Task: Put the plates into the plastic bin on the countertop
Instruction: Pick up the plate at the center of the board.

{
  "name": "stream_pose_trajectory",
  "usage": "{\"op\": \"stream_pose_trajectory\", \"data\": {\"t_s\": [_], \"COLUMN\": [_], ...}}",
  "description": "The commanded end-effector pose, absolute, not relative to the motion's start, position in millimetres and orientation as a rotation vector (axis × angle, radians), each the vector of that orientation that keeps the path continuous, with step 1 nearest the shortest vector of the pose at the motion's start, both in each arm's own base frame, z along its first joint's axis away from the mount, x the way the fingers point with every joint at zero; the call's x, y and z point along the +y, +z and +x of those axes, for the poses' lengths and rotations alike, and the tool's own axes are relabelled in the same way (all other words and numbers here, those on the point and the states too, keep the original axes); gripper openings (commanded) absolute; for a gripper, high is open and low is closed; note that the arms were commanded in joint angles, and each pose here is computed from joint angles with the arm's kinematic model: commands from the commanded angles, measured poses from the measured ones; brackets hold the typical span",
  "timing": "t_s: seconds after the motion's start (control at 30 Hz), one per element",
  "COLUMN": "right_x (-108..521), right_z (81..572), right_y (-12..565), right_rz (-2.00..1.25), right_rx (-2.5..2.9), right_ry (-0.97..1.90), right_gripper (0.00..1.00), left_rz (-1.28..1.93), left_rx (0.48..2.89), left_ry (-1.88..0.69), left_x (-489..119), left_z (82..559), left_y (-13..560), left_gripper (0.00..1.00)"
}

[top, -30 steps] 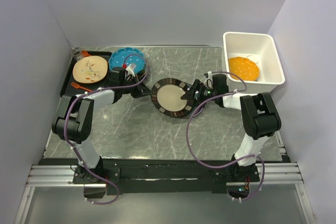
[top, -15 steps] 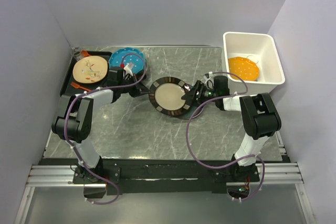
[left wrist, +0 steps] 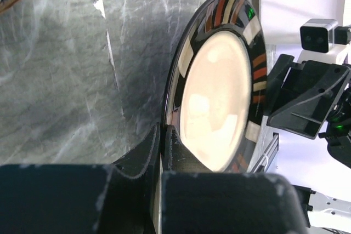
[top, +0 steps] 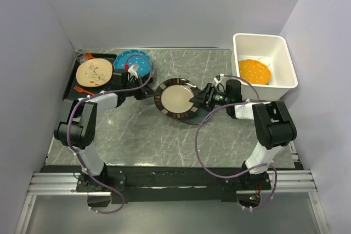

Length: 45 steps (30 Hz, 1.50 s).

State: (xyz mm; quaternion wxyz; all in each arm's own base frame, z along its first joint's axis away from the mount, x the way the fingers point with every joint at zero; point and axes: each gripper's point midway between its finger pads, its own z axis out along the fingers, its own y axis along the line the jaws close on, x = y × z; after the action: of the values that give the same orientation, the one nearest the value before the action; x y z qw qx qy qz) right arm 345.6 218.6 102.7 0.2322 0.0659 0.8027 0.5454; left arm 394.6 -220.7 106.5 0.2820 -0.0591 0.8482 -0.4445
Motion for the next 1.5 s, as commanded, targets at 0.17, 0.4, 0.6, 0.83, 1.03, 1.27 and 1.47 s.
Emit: {"op": "stream_pose_trajectory", "data": {"t_s": [0.17, 0.4, 0.6, 0.83, 1.03, 1.27, 1.47], "right_x": [243.7, 244.4, 243.4, 242.5, 241.9, 241.2, 240.8], "right_z": [331.6, 330.5, 328.8, 327.1, 324.0, 321.7, 322.5], "right_y": [165.7, 167.1, 172.3, 181.7, 192.7, 203.9, 208.6], "right_rz": [-0.110, -0.113, -0.126, -0.144, -0.160, -0.178, -0.187], "right_rx": [2.031, 2.026, 2.010, 1.995, 1.968, 1.955, 1.954], "right_ry": [1.620, 1.627, 1.614, 1.601, 1.599, 1.590, 1.578], "right_gripper": [0.43, 0.00, 0.00, 0.00, 0.00, 0.00, 0.00], "left_rz": [0.111, 0.109, 0.097, 0.080, 0.088, 0.073, 0.057], "left_rx": [2.111, 2.109, 2.115, 2.127, 2.133, 2.125, 2.117], "left_ry": [-1.334, -1.322, -1.295, -1.237, -1.203, -1.164, -1.136], "left_x": [-259.9, -258.5, -255.8, -250.9, -248.3, -244.0, -240.4], "left_z": [374.4, 374.1, 375.2, 379.7, 381.6, 383.8, 384.7], "left_y": [158.4, 159.8, 158.4, 156.5, 158.6, 163.4, 167.6], "left_gripper": [0.01, 0.01, 0.01, 0.09, 0.22, 0.50, 0.71]}}
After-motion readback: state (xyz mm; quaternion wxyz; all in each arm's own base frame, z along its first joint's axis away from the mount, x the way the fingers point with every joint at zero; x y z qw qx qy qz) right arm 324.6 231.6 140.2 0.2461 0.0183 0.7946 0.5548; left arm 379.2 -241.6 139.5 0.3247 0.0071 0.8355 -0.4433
